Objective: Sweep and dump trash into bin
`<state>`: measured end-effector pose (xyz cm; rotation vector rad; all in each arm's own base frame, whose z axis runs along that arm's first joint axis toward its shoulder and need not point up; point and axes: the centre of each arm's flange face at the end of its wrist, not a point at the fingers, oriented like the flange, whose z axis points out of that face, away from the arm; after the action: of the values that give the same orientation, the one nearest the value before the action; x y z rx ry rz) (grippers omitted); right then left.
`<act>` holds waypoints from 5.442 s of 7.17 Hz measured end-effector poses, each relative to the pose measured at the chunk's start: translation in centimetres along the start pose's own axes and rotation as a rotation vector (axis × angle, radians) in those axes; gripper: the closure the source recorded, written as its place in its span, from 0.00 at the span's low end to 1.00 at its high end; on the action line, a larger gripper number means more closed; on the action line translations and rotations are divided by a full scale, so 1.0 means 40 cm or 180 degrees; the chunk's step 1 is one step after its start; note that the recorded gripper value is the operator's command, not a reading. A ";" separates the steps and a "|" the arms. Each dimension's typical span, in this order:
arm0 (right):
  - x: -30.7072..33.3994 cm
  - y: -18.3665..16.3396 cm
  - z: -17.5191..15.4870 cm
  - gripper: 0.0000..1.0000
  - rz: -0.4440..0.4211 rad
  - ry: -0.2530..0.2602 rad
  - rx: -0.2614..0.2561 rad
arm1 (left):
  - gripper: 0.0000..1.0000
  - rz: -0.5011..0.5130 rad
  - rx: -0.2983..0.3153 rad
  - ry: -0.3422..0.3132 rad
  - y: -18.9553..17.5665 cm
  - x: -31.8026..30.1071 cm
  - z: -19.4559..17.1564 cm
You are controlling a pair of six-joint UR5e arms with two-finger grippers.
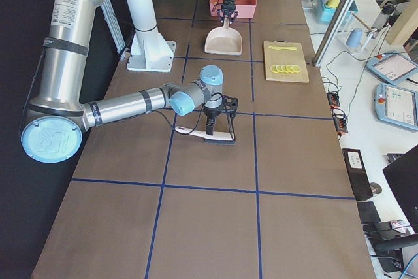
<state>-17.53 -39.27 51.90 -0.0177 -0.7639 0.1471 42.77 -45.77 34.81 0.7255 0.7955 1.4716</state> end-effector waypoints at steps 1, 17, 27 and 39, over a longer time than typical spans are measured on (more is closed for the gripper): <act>0.000 0.000 0.000 0.01 0.0008 -0.0001 -0.0001 | 0.00 -0.0018 -0.0013 0.0013 0.002 0.001 0.002; -0.023 -0.191 -0.172 0.00 -0.0209 -0.0270 0.0518 | 0.00 -0.4530 -0.0637 -0.0247 0.906 -0.244 -0.582; 0.492 -0.200 -0.105 0.00 -0.0323 -0.0337 0.0118 | 0.00 -0.5010 -0.0393 -0.0393 1.357 -0.028 -0.508; 0.681 -0.233 -0.206 0.00 -0.0117 -0.0223 -0.0061 | 0.00 -0.5041 -0.0329 -0.0461 1.346 -0.053 -0.559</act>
<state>8.73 -44.40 65.32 -0.0168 -0.8350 0.1058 -5.92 -49.76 66.68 -0.0250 0.8128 0.0131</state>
